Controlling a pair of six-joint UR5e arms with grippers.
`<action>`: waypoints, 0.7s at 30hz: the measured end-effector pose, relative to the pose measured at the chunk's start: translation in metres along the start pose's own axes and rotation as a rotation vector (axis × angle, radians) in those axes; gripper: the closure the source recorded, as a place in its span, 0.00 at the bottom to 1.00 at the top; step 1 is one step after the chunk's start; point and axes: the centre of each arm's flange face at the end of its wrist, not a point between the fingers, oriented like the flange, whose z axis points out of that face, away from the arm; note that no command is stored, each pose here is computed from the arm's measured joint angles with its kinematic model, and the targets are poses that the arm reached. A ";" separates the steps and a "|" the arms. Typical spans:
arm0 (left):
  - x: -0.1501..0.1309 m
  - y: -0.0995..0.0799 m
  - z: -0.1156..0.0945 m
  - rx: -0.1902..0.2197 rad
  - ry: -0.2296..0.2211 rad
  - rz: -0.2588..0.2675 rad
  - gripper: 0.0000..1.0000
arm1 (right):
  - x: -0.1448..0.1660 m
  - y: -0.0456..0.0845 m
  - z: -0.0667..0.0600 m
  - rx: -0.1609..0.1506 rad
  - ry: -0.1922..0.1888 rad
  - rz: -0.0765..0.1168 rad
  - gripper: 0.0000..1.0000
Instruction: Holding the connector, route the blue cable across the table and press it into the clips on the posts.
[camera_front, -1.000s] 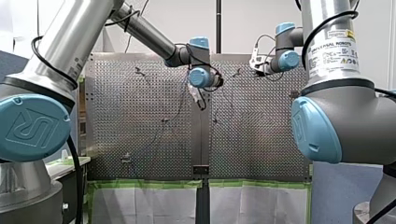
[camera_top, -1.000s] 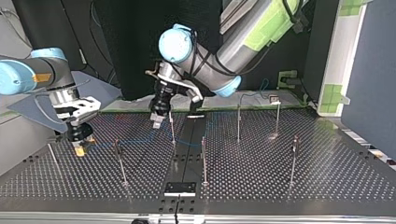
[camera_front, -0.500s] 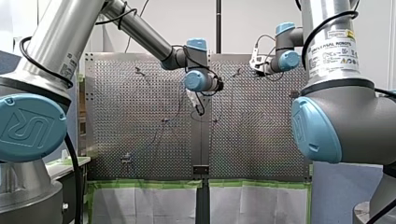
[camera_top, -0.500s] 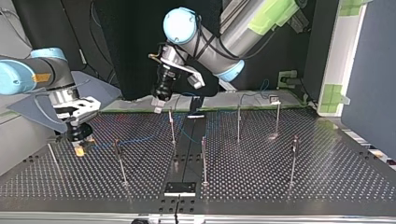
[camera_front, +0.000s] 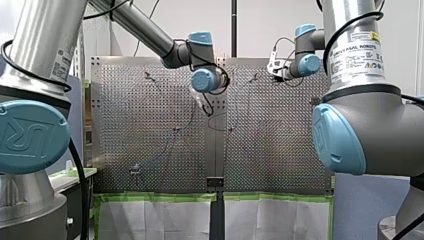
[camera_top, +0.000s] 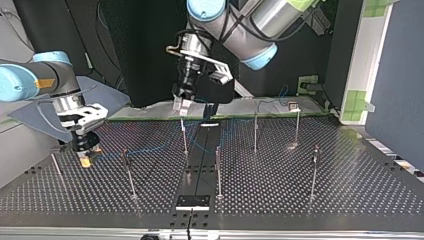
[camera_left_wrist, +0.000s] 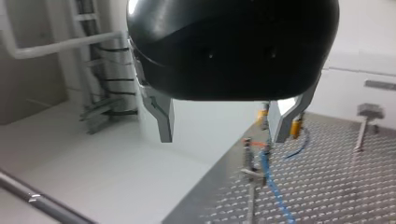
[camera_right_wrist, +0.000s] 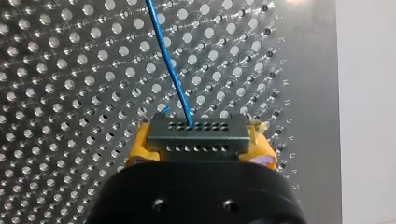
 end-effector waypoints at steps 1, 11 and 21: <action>-0.003 0.001 -0.002 -0.005 -0.012 -0.002 0.02 | 0.000 0.000 0.000 0.000 0.000 0.000 1.00; -0.014 0.017 -0.027 -0.039 -0.084 -0.014 0.02 | 0.000 0.000 0.000 0.000 -0.001 -0.002 1.00; 0.007 0.037 -0.050 -0.045 -0.087 -0.012 0.02 | -0.001 0.000 0.000 0.000 -0.001 -0.004 1.00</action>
